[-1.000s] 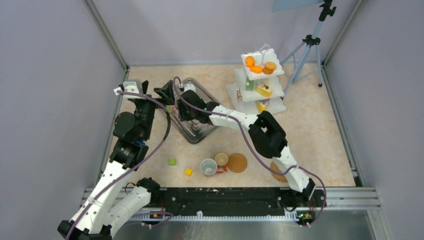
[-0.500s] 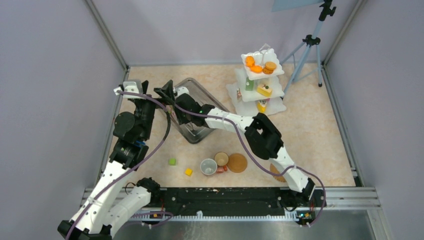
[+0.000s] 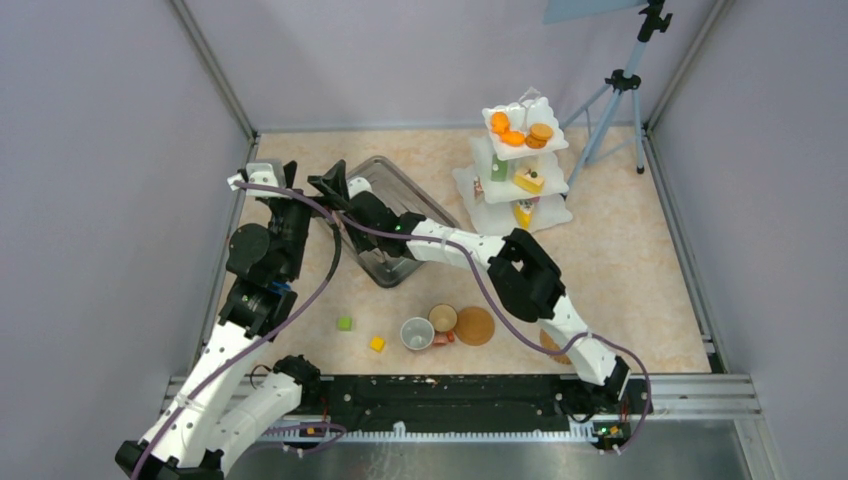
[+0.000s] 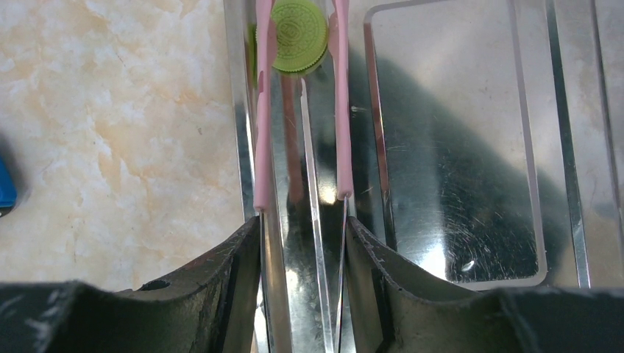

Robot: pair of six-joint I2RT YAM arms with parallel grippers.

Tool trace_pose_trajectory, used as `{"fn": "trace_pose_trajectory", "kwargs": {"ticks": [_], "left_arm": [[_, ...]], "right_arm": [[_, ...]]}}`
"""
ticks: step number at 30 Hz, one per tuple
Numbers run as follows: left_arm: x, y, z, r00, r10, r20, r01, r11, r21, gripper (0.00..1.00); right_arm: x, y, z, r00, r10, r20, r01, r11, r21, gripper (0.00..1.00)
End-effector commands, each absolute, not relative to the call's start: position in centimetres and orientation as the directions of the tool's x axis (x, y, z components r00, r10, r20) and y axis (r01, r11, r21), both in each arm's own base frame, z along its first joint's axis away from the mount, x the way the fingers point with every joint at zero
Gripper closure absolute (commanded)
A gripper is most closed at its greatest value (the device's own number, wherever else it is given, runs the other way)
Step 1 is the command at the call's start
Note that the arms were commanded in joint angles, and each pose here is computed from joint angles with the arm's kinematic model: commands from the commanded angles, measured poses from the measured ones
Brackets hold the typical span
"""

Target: Serve the afternoon tea

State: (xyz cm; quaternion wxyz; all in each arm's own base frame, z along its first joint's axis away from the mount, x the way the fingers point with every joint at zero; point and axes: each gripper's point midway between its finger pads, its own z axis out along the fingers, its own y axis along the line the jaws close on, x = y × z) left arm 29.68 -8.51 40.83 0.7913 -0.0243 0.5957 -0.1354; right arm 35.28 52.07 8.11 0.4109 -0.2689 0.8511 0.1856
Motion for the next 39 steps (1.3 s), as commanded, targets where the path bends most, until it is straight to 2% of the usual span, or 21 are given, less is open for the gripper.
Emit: {"fn": "trace_pose_trajectory", "kwargs": {"ticks": [1, 23, 39], "left_arm": [[28.9, -8.0, 43.3, 0.317, -0.259, -0.912, 0.189, 0.960, -0.206, 0.01], [28.9, -8.1, 43.3, 0.314, -0.260, -0.913, 0.193, 0.959, -0.207, 0.01], [28.9, -8.1, 43.3, 0.316, -0.260, -0.912, 0.194, 0.959, -0.207, 0.01]], "right_arm": [[35.0, 53.5, 11.3, -0.464, -0.268, -0.844, -0.637, 0.763, 0.108, 0.57], [33.9, 52.6, 13.1, -0.442, -0.236, -0.865, -0.652, 0.747, 0.130, 0.56], [34.0, 53.1, 11.9, -0.415, -0.300, -0.859, -0.689, 0.720, 0.081, 0.53]]}}
